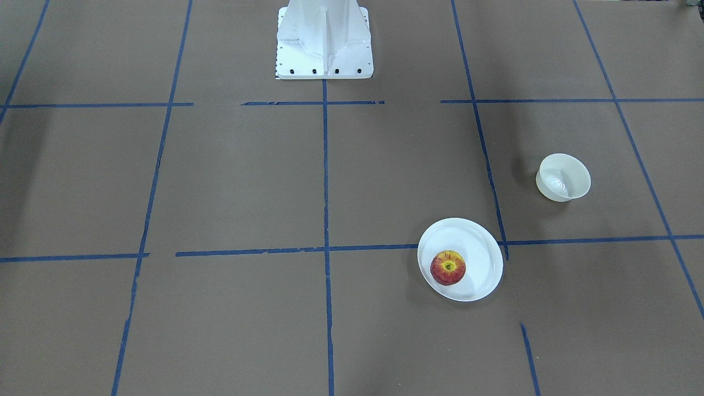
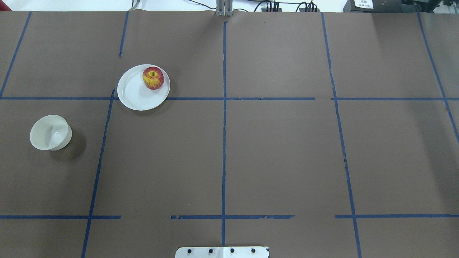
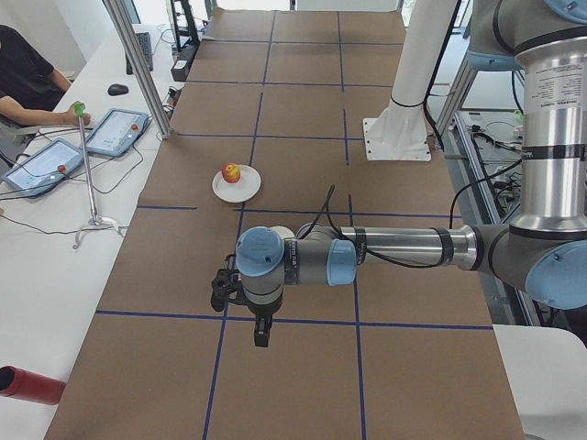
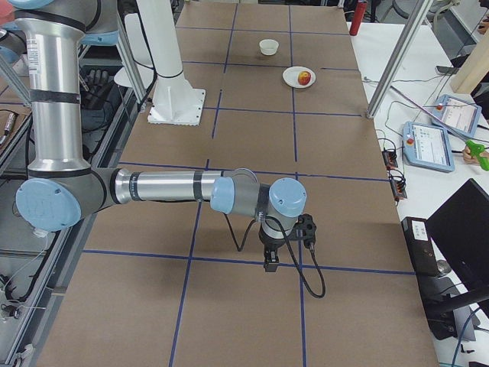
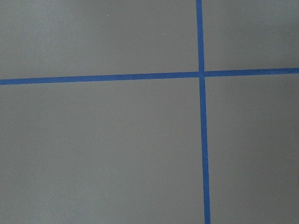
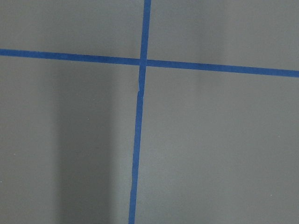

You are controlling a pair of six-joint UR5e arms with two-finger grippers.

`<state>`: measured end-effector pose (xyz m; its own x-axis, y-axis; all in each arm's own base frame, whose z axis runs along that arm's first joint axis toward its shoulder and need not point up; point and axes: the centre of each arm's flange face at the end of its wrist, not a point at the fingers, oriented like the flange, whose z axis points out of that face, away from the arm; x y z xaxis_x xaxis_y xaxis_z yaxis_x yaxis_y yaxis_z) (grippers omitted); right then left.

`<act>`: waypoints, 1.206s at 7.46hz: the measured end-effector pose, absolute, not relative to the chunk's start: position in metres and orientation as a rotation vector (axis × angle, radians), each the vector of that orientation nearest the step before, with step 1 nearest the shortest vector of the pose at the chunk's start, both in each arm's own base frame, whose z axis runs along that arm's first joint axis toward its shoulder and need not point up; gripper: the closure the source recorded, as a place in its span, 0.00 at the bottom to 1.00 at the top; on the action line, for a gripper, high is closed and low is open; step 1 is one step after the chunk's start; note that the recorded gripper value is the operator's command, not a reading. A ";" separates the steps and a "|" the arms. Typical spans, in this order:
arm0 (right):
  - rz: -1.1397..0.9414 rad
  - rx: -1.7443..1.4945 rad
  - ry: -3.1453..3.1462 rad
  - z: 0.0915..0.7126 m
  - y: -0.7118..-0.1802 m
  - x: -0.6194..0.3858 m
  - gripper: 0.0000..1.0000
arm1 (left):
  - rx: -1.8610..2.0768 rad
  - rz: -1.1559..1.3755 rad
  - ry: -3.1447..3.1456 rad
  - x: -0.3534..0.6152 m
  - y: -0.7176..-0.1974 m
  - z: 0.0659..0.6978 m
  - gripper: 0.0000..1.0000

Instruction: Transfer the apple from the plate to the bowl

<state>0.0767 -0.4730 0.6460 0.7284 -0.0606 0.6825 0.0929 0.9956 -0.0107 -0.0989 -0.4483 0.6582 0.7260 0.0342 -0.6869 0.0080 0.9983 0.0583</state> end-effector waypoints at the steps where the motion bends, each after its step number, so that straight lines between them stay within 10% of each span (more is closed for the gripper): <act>1: -0.085 -0.045 -0.750 0.646 -0.473 0.077 0.00 | 0.064 0.017 0.758 -0.099 -0.450 0.656 0.00; 9: -0.085 -0.045 -0.750 0.646 -0.473 0.077 0.00 | 0.202 0.100 0.830 0.108 -0.568 0.400 0.00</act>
